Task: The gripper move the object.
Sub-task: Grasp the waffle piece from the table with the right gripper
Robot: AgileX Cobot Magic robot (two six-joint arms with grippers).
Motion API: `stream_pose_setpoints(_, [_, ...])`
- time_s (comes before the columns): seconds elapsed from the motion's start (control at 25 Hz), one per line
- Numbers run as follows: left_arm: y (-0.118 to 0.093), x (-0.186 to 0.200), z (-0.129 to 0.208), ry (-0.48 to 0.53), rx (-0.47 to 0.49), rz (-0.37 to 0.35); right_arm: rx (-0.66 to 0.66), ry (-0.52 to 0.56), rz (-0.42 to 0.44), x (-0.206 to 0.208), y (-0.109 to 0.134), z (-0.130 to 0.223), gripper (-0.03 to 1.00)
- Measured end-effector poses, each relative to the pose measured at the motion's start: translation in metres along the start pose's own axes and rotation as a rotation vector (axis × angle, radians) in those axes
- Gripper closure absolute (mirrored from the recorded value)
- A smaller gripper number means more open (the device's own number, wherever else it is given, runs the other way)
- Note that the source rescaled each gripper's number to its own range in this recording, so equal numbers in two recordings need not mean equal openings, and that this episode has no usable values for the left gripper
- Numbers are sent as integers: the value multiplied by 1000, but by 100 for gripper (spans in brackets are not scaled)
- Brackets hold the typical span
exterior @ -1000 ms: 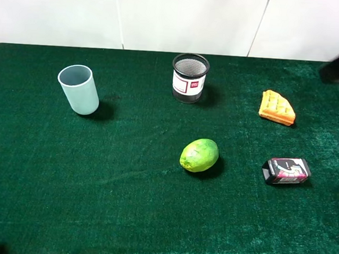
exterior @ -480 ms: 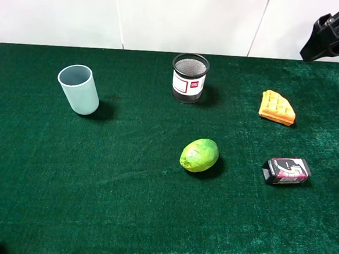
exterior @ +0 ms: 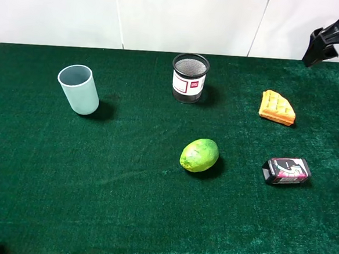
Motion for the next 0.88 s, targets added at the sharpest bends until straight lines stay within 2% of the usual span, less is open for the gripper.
stream_pose_setpoints(0.32, [0,0,0,0,0,0,-42,53,-54,-49,-1,-15,-3])
stream_pose_setpoints(0.88, [0,0,0,0,0,0,-151,155,-150,-120,17,2,-3])
Point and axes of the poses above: a point on each arm's last joint axis where the gripper is mounted, x pointing back along that axis away from the gripper, y along the wrist's bending axis when the last joint is at zero, z = x × y, the point moved 8 cm from there along -x, pointing out along that axis toward the gripper, and after that the axes turned 6 degrees about -x, right-handed, at the moved point
